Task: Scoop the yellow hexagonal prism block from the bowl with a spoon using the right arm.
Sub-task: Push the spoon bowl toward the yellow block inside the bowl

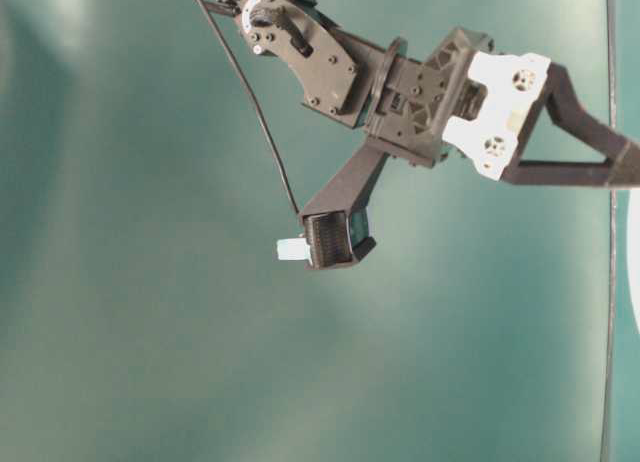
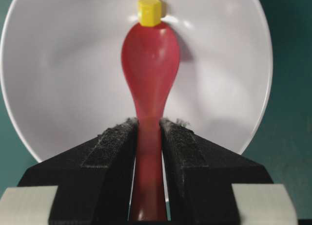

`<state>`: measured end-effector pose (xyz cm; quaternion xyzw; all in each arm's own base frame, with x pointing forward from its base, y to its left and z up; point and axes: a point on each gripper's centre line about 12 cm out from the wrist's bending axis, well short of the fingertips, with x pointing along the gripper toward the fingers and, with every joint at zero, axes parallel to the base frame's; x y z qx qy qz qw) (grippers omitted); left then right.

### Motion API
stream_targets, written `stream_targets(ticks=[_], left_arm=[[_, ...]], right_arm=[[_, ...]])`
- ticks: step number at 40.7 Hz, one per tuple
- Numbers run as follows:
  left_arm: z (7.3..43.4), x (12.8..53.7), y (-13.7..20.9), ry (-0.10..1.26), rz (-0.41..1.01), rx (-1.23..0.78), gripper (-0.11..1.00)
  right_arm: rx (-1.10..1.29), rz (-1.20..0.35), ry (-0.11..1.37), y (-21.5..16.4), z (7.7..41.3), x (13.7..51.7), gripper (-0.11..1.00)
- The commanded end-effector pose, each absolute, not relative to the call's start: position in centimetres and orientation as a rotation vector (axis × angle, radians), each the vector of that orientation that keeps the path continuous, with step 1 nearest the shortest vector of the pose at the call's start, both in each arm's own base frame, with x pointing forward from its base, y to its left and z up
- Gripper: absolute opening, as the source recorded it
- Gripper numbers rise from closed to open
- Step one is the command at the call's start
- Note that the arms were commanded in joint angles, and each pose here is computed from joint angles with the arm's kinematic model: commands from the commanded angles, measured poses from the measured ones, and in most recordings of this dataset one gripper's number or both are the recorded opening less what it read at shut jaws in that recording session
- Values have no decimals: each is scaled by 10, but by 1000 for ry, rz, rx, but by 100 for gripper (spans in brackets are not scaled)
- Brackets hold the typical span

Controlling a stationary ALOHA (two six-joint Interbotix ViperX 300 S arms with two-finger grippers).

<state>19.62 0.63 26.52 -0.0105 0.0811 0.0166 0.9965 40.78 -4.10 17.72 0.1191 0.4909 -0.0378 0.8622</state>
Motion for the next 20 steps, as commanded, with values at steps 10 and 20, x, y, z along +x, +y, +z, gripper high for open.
stream_targets(ticks=[10,20], left_arm=[[272,198,7,145,34,-16,0],[272,198,7,144,34,-15,0]], right_arm=[[227,-86,949,-43,189,415,23],[220,-87,947,-44,189,415,23]])
